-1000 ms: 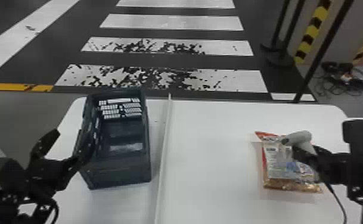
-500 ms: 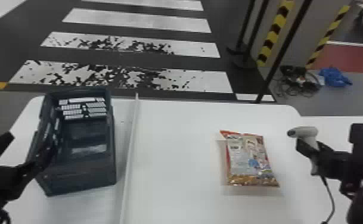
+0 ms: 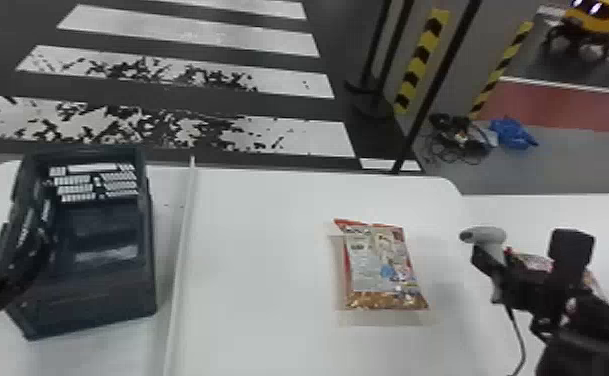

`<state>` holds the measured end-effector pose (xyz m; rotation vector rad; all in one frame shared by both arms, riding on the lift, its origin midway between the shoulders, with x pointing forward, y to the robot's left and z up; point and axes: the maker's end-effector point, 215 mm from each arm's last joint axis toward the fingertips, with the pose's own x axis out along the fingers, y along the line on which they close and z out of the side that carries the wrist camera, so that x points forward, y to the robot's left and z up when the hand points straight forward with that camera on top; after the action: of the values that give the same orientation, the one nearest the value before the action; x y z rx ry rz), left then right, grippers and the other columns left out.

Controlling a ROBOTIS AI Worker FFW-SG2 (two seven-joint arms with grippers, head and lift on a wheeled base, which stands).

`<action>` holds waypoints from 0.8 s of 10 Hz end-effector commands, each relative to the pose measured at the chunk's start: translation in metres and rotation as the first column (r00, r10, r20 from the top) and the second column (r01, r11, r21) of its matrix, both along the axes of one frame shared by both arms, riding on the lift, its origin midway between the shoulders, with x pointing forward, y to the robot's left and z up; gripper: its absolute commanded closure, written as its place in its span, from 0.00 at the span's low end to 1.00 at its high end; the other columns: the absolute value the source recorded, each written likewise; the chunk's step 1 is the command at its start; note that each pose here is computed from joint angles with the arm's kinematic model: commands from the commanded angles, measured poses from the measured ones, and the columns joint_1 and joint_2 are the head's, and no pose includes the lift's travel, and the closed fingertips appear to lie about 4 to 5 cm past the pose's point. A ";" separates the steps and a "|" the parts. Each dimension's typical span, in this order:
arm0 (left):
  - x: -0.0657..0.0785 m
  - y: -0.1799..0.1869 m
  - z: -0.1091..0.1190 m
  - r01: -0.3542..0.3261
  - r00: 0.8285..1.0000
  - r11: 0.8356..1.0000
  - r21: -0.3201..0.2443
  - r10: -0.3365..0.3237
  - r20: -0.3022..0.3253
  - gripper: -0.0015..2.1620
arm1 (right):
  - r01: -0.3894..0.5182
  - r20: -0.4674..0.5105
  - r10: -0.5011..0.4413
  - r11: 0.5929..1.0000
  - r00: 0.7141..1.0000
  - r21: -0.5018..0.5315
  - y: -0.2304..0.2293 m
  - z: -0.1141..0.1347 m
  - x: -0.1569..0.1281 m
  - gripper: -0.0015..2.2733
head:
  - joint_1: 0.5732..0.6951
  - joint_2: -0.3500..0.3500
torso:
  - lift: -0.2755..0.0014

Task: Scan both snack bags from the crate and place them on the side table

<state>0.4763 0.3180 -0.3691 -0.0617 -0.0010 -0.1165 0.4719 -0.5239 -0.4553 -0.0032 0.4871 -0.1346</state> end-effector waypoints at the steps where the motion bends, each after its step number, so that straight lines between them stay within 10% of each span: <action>1: 0.000 -0.001 0.000 0.002 1.000 1.000 0.000 -0.002 0.000 0.07 | 0.014 -0.005 -0.014 1.000 1.000 0.023 -0.003 -0.012 -0.001 0.98 | 1.00 0.16 | 0.64; 8: 0.000 0.000 -0.002 0.000 1.000 1.000 -0.002 0.000 -0.004 0.07 | 0.019 -0.059 -0.015 0.997 0.998 0.072 0.012 -0.059 -0.005 0.98 | 1.00 0.17 | 0.64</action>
<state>0.4764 0.3177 -0.3715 -0.0641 0.0026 -0.1167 0.4673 -0.5132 -0.5124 0.0658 0.5477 -0.1350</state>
